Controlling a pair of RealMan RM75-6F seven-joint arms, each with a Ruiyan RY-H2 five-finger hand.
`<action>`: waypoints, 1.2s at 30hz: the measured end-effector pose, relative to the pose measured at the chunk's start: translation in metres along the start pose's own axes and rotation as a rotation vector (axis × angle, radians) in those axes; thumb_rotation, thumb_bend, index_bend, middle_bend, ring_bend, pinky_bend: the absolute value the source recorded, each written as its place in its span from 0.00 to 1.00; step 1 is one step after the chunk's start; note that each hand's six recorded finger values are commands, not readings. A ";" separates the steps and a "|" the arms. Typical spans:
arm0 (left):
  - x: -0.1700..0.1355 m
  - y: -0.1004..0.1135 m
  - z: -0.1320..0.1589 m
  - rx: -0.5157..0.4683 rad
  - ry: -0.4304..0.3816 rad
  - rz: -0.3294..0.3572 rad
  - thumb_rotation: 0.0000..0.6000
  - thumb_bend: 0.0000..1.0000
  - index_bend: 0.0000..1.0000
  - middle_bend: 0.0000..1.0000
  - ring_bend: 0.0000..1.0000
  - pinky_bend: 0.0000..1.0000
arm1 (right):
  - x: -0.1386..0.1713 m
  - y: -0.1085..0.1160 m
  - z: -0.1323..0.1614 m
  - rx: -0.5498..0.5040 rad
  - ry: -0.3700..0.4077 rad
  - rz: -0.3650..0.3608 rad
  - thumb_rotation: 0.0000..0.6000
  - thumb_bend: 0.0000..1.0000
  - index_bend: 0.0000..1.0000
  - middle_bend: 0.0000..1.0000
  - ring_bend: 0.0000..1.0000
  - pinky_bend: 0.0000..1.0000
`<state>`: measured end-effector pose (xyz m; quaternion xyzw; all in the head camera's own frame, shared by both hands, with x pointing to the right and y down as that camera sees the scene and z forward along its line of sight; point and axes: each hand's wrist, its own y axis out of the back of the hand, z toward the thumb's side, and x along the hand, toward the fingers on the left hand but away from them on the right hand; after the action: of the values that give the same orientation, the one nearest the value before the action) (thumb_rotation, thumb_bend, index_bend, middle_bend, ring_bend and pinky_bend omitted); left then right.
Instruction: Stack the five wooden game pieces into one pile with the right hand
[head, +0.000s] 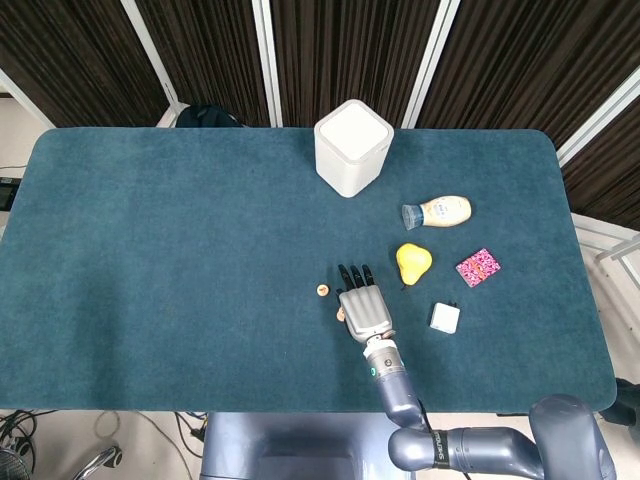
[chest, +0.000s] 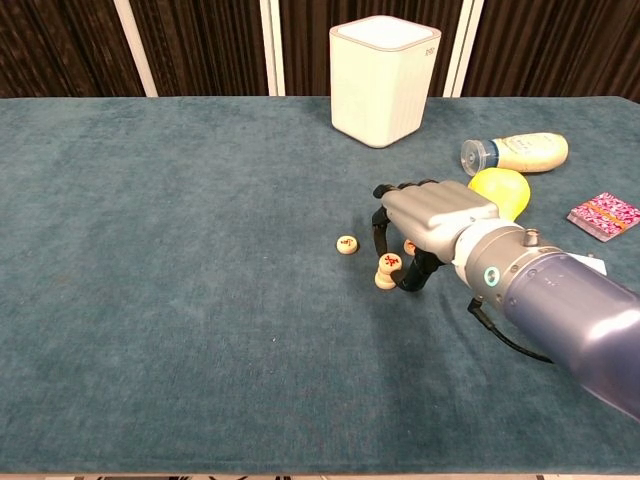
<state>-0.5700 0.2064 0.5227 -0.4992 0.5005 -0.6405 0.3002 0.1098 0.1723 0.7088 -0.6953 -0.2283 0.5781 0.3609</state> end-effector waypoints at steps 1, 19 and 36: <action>0.000 0.000 0.000 0.000 0.000 0.000 1.00 0.15 0.05 0.00 0.00 0.09 | 0.000 0.000 0.000 0.001 0.000 0.000 1.00 0.44 0.49 0.00 0.00 0.00; 0.000 0.000 0.000 0.001 0.001 0.000 1.00 0.15 0.05 0.00 0.00 0.09 | 0.002 -0.001 -0.002 0.011 0.006 0.004 1.00 0.44 0.46 0.00 0.00 0.00; 0.000 0.000 0.000 0.000 0.002 0.001 1.00 0.15 0.05 0.00 0.00 0.09 | 0.003 -0.001 0.002 0.020 0.018 0.007 1.00 0.44 0.42 0.00 0.00 0.00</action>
<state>-0.5704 0.2065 0.5226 -0.4984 0.5007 -0.6410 0.3001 0.1086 0.1761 0.7078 -0.6976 -0.2168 0.5753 0.3680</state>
